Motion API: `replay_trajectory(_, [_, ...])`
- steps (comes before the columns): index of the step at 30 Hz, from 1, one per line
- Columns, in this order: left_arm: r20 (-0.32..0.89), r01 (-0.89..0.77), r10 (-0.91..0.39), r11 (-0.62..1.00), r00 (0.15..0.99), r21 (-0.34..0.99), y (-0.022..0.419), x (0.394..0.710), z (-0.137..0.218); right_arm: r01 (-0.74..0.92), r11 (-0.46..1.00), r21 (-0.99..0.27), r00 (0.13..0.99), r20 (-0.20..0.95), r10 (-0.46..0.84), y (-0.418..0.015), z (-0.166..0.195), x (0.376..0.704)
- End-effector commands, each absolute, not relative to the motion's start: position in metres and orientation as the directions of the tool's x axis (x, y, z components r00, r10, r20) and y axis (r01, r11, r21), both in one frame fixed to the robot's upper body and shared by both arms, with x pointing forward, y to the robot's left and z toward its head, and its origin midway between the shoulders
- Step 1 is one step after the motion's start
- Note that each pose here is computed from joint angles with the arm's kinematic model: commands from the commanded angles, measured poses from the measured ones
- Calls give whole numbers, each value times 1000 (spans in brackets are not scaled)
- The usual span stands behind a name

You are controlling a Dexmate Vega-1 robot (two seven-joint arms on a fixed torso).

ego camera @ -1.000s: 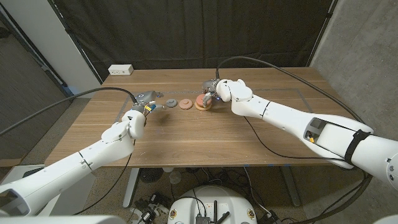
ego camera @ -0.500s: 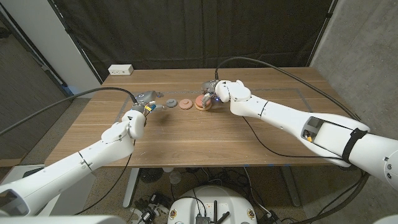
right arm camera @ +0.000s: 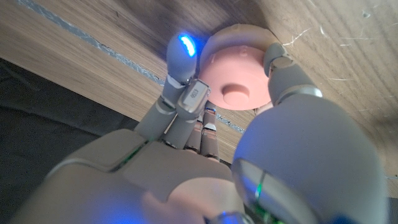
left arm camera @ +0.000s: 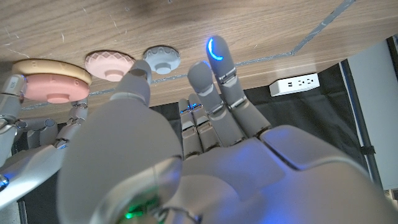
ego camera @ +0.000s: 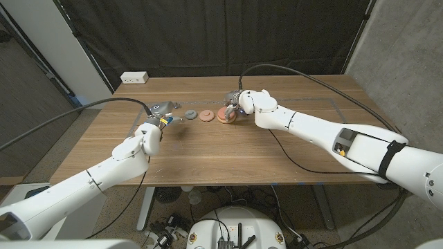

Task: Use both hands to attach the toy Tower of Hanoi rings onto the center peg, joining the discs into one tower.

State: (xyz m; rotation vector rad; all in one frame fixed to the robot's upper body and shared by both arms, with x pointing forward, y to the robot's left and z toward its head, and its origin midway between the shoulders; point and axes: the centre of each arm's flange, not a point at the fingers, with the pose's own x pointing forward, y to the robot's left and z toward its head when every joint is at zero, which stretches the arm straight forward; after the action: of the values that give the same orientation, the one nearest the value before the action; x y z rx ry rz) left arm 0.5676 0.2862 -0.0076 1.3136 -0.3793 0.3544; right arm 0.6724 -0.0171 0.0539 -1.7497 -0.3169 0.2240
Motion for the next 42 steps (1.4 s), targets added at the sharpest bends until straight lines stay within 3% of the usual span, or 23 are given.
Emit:
replay_trajectory(1, [464, -459, 36, 225, 885, 859, 286, 568, -9, 65, -186, -981, 954, 6, 300, -23, 49, 678])
replay_trajectory(42, [458, -450, 17, 222, 889, 865, 280, 577, -4, 30, -294, -955, 958, -56, 282, -29, 55, 677])
